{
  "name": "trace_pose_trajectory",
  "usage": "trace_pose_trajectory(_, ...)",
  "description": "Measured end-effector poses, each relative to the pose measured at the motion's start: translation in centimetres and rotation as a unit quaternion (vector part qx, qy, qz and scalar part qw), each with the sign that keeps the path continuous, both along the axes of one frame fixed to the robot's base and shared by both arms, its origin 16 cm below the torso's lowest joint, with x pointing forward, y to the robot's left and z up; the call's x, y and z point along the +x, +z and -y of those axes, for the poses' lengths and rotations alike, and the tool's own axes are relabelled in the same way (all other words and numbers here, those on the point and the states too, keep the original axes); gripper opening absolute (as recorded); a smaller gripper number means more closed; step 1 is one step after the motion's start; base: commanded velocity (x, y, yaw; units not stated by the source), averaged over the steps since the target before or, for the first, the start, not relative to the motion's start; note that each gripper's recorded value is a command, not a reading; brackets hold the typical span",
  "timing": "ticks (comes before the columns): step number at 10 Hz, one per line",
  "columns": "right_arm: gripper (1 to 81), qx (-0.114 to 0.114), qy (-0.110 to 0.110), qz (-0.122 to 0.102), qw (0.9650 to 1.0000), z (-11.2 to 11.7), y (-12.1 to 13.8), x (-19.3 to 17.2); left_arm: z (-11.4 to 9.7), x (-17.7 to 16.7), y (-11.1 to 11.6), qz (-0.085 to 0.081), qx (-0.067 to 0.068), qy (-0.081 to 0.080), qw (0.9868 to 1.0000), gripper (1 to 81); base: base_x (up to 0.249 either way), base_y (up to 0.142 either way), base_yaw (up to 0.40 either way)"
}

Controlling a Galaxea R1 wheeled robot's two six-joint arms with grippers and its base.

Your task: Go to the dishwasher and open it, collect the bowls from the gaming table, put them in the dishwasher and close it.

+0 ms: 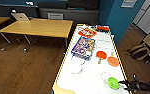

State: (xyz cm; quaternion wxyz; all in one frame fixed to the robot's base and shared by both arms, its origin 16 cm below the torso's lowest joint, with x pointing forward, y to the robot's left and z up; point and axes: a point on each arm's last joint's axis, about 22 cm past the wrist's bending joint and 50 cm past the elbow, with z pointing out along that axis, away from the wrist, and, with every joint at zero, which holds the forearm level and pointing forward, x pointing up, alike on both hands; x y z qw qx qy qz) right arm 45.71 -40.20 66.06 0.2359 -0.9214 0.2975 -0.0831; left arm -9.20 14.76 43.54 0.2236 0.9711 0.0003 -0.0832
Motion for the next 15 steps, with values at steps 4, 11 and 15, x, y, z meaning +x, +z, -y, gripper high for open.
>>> trace_pose_trajectory(4, 81.1, 0.011, 0.005, -0.011, 0.9999, -2.2, -1.8, -0.5, 0.0, 0.0, 0.0, 0.0, 0.0, 0.0, 1.0, 81.1, 0.0, 0.0, 0.0)
trace_pose_trajectory(11, 1.0, 0.036, 0.006, -0.012, 0.9992, -4.9, -3.0, -1.7, -1.4, -0.1, -0.2, -0.003, 0.01, 0.001, 0.9999, 81.1, 0.0, 0.0, 0.0)
trace_pose_trajectory(15, 1.0, 0.027, 0.002, 0.001, 0.9996, -1.2, 0.9, -2.4, 0.0, 0.5, 0.2, 0.0, -0.006, 0.007, 1.0, 81.1, 0.0, 0.0, 0.0)
